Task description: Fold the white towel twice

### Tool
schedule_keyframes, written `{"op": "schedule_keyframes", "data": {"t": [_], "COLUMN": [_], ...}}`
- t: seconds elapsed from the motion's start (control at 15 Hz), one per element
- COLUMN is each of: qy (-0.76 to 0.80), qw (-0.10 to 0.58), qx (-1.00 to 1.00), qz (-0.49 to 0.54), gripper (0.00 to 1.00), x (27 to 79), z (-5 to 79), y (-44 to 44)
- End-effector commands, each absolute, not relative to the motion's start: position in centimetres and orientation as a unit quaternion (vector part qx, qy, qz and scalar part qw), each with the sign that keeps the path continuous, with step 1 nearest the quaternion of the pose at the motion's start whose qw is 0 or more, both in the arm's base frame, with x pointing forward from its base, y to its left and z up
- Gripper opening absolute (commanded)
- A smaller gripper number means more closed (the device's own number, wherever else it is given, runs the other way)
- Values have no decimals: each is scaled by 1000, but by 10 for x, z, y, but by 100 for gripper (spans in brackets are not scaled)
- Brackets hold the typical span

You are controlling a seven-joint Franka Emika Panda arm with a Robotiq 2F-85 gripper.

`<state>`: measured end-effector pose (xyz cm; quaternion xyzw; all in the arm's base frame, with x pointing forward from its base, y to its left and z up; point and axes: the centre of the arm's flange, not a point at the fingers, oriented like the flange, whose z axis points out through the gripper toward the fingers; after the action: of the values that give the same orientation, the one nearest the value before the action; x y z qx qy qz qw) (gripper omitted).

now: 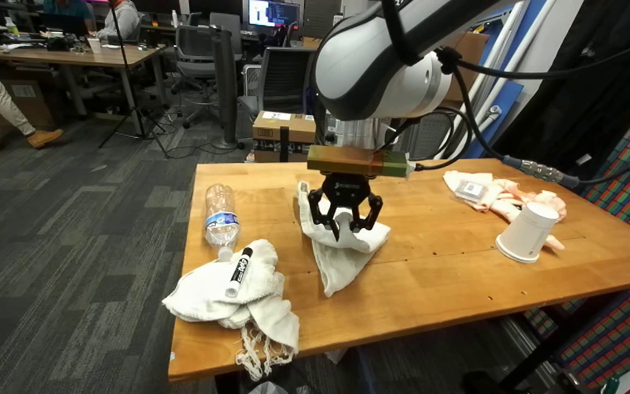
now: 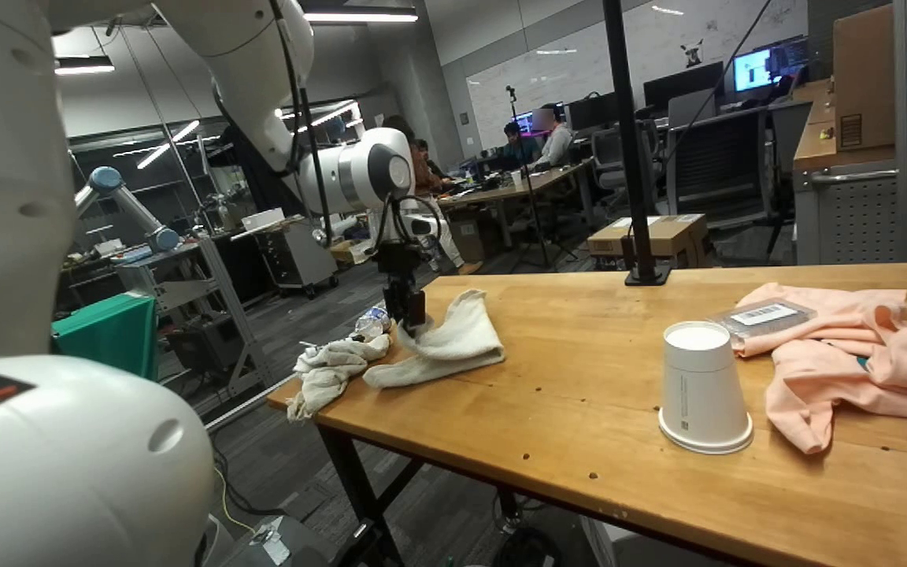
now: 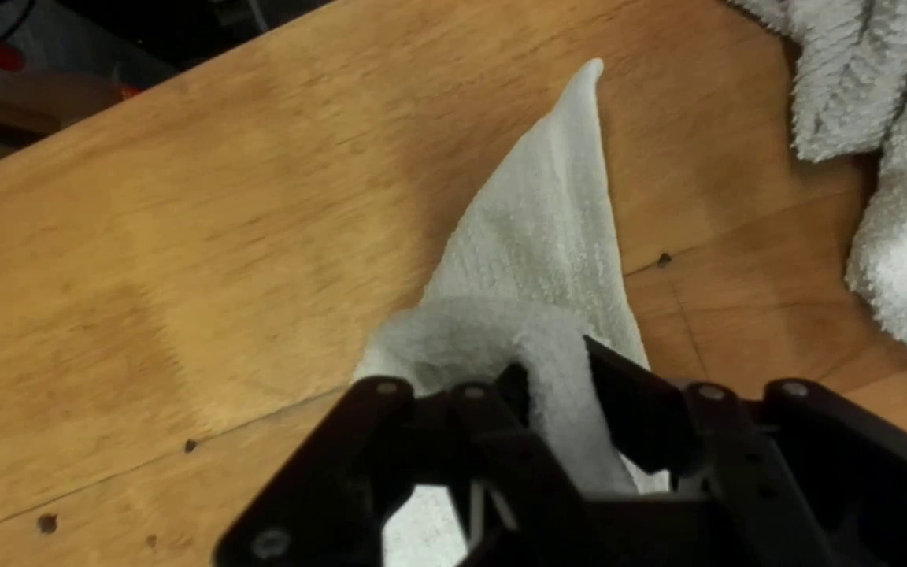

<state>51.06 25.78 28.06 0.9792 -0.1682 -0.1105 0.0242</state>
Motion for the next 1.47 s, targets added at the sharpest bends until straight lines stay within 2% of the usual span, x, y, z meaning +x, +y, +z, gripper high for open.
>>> {"op": "schedule_keyframes", "data": {"t": [0.0, 0.33, 0.4, 0.47, 1.0, 1.4], "qy": [-205, -230, -235, -240, -262, -261], "qw": [-12, -7, -7, -8, -20, -28], "qx": [973, 969, 968, 967, 963, 963], "qz": [-101, -85, -83, -83, -66, -60], "gripper": [4, 4, 37, 37, 98, 100], "x": [476, 436, 427, 419, 390, 381], "z": [263, 232, 226, 222, 215, 210], "y": [288, 331, 338, 344, 371, 375]}}
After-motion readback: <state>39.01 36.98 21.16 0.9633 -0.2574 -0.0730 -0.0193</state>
